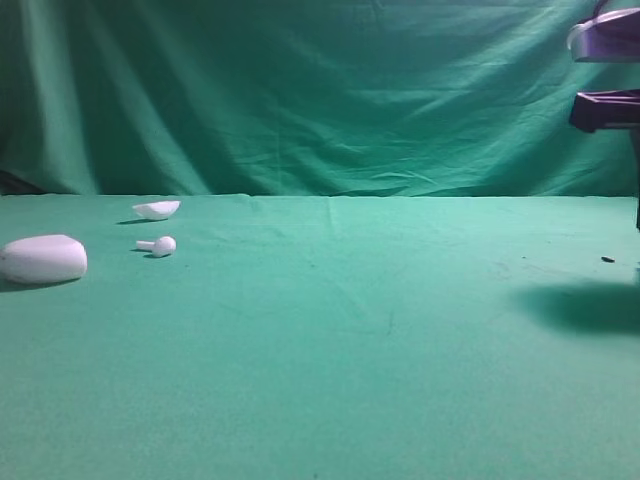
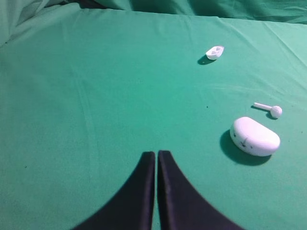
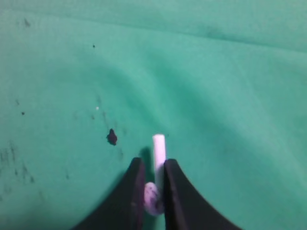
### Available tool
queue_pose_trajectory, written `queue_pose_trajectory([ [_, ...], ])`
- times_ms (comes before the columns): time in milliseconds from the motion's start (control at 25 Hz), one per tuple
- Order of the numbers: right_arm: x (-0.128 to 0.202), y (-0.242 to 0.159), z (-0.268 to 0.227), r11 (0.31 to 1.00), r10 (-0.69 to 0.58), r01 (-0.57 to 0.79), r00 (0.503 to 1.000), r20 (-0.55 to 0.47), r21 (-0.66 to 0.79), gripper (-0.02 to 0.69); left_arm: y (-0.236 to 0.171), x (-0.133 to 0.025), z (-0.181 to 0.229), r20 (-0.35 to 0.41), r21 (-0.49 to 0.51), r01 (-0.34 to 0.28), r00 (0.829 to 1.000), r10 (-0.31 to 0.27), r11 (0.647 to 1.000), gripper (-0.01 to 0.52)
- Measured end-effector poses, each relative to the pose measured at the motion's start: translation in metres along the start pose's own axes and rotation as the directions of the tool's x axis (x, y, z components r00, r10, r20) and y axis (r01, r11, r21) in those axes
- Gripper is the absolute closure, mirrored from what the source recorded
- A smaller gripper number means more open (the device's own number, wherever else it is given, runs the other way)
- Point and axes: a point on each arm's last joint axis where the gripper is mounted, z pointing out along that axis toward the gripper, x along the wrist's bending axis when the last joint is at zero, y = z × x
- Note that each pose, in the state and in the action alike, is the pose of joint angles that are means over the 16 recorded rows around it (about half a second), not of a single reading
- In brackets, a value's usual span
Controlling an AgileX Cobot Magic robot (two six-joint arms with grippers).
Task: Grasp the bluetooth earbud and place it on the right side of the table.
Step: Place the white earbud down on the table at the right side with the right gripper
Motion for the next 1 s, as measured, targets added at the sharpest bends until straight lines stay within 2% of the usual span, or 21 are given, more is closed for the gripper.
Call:
queue_pose_trajectory([
  [240,-0.001,0.0,0.014,1.0,-0.003,0.003,1.0,0.0,0.007,0.585,0.0,0.0,0.0,0.0,0.0,0.0,1.0,0.0,1.0,0.514],
  [360,0.0,0.0,0.019,1.0,-0.006,0.006,1.0,0.0,0.009,0.562,0.0,0.0,0.0,0.0,0.0,0.0,1.0,0.0,1.0,0.514],
  [880,-0.002,0.002,0.019,0.999,-0.013,0.012,1.0,0.007,0.031,0.307,0.0,0.0,0.0,0.0,0.0,0.0,1.0,0.0,1.0,0.514],
  [1000,-0.003,0.007,0.009,0.999,-0.007,0.007,1.0,0.011,0.033,0.267,0.0,0.0,0.0,0.0,0.0,0.0,1.0,0.0,1.0,0.514],
])
